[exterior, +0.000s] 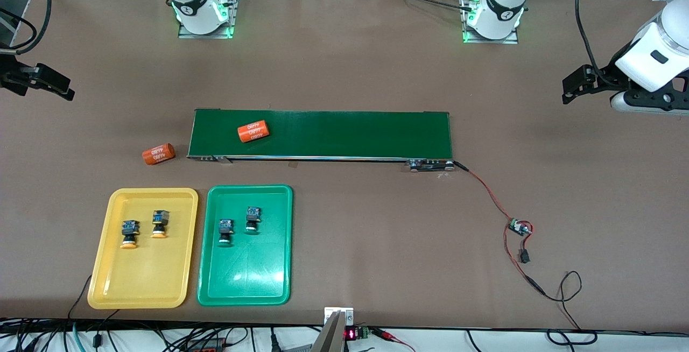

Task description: Sort buttons by color to trays

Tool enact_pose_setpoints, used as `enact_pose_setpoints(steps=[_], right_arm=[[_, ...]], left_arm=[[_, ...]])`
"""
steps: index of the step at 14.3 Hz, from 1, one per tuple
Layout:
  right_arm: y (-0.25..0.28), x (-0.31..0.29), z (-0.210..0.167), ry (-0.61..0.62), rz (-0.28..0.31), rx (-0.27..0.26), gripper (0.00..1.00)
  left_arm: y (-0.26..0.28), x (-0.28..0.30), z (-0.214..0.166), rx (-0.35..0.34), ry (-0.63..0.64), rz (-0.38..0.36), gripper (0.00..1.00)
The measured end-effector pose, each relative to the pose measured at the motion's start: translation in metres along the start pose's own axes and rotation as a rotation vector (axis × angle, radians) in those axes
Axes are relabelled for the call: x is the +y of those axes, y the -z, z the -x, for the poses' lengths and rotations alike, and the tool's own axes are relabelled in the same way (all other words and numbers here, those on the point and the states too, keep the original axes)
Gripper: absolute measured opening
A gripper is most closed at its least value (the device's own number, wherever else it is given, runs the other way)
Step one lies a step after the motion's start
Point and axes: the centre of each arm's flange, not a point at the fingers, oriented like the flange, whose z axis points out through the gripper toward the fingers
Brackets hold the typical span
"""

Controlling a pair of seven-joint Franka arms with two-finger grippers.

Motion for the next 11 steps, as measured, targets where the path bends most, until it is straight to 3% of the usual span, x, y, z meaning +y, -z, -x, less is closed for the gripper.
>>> enact_pose_setpoints(steps=[11], right_arm=[[0.0011,-0.0012,-0.0009,-0.002,-0.017,0.008,1.00]], left_arm=[[-0.0001,-0.0001,0.0001,-0.001,0.000,0.000,1.00]])
